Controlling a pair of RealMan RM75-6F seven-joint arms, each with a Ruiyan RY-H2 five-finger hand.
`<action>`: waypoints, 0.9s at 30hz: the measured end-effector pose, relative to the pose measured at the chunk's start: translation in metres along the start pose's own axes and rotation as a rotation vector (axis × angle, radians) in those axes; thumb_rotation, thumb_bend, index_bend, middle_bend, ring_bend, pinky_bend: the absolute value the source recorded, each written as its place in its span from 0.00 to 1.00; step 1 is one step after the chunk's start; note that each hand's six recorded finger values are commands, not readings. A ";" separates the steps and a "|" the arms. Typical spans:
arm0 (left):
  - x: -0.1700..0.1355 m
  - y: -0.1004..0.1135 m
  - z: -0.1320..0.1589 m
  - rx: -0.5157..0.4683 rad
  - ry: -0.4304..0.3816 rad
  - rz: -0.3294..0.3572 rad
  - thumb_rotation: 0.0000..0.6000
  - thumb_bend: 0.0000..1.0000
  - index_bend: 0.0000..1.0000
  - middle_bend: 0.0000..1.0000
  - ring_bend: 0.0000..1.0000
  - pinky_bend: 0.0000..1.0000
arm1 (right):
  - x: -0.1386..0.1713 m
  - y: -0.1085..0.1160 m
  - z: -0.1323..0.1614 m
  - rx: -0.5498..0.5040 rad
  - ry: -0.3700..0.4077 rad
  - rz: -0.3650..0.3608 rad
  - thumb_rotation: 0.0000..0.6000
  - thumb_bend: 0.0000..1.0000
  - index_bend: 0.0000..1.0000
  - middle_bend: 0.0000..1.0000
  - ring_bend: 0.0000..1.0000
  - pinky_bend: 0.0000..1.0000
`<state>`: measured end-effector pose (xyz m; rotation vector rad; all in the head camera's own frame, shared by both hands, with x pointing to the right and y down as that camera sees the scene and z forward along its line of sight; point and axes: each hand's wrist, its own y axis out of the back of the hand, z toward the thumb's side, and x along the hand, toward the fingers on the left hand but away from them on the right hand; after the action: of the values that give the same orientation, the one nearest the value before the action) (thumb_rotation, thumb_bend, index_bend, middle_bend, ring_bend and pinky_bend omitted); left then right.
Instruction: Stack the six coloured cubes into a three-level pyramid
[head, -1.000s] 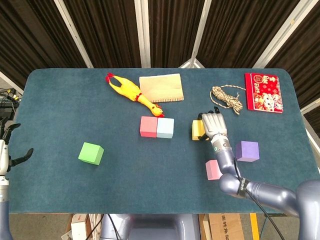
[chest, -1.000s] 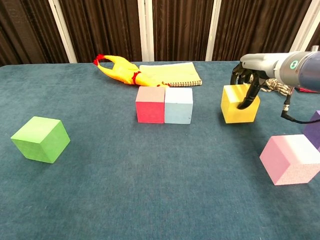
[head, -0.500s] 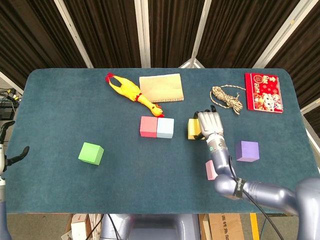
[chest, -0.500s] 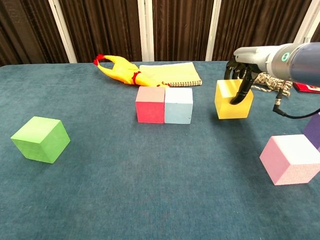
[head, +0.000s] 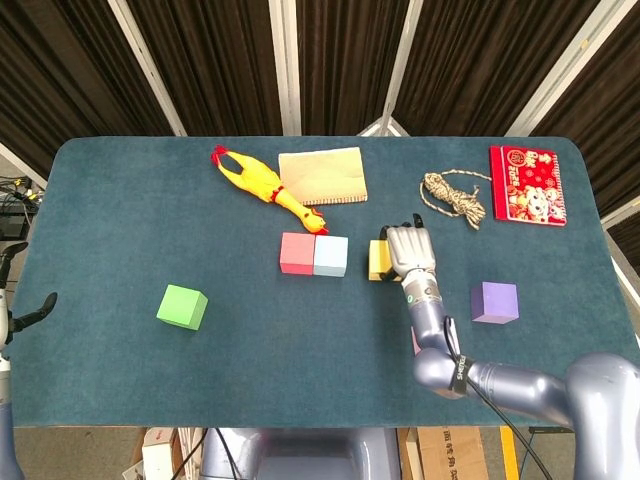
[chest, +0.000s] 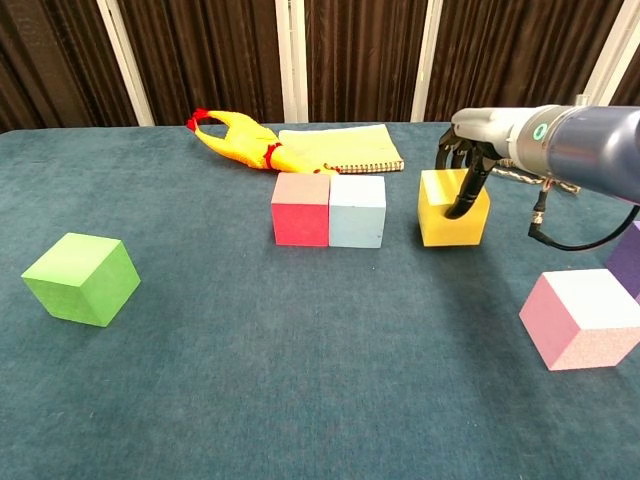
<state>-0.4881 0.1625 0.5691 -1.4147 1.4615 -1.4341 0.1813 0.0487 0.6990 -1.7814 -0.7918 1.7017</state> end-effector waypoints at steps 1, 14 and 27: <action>0.000 0.000 0.000 0.000 0.000 0.000 1.00 0.28 0.19 0.00 0.00 0.00 | -0.001 0.000 0.001 -0.001 -0.003 -0.001 1.00 0.27 0.39 0.42 0.25 0.00; 0.001 0.000 -0.002 -0.005 0.009 0.003 1.00 0.28 0.19 0.00 0.00 0.00 | -0.005 -0.008 0.014 0.010 -0.009 0.010 1.00 0.27 0.39 0.42 0.25 0.00; 0.002 -0.001 -0.003 -0.004 0.012 0.001 1.00 0.28 0.19 0.00 0.00 0.00 | -0.008 -0.007 0.024 0.005 -0.015 0.006 1.00 0.27 0.39 0.42 0.25 0.00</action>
<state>-0.4912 0.1610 0.5711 -1.4098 1.4736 -1.4419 0.1568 0.0474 0.7086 -1.7716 -0.7893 1.7215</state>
